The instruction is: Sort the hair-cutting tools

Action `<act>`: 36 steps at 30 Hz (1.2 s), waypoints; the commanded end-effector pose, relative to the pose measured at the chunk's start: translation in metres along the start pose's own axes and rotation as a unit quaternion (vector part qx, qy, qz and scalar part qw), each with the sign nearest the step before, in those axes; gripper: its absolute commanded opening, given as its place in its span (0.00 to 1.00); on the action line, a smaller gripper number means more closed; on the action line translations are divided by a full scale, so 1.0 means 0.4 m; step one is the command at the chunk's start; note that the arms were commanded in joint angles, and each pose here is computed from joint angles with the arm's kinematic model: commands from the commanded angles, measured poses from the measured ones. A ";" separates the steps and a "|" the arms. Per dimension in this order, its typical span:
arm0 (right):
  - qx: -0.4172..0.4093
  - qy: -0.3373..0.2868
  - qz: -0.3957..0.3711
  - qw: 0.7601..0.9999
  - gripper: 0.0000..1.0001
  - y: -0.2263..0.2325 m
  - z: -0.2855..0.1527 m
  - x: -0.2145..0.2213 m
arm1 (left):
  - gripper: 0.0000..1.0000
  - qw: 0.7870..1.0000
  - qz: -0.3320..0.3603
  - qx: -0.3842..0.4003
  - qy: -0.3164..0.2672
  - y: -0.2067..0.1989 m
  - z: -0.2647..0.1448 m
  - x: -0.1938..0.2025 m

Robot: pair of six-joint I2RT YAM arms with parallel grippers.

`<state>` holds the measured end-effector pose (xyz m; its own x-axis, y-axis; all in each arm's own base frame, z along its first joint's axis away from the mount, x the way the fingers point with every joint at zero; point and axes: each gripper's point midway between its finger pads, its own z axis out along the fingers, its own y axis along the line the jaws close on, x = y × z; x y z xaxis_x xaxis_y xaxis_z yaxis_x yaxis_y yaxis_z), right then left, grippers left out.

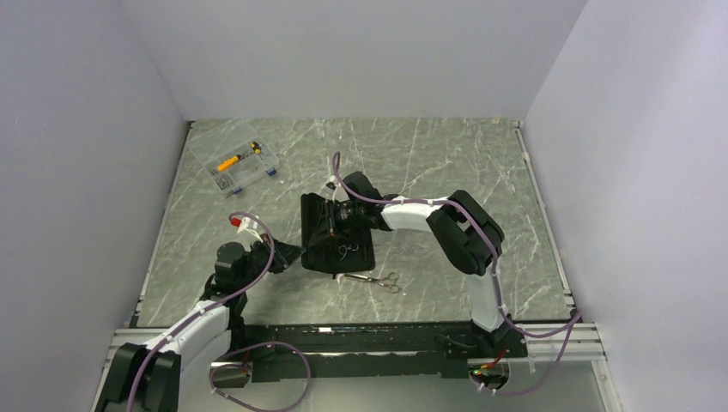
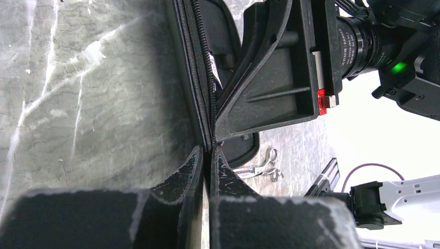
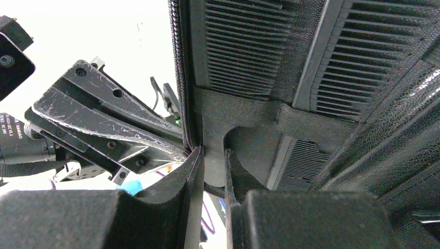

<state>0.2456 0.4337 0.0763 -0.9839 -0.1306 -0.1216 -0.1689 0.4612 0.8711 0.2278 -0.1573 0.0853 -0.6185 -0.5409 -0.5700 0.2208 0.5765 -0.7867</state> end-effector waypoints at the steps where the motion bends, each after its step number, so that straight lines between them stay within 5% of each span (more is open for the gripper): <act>1: -0.010 -0.052 -0.029 0.998 0.00 0.019 0.011 -0.079 | 0.00 0.999 0.006 0.010 0.030 0.025 -0.023 0.068; 15: 0.001 -0.061 -0.029 0.998 0.00 0.007 0.019 -0.100 | 0.00 0.999 0.006 0.007 0.031 0.029 -0.023 0.070; 30: 0.016 -0.021 -0.041 0.999 0.49 0.015 -0.035 -0.025 | 0.00 1.000 0.014 -0.003 0.020 0.030 -0.023 0.053; 36: 0.017 -0.009 -0.055 0.998 0.54 0.043 -0.076 0.002 | 0.00 1.000 0.013 -0.010 0.022 0.032 -0.021 0.050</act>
<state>0.2481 0.4234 0.0756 -0.9772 -0.1442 -0.1556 -0.2074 0.4949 0.8438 0.2266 -0.1528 0.0816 -0.6125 -0.5356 -0.5813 0.2084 0.6000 -0.7724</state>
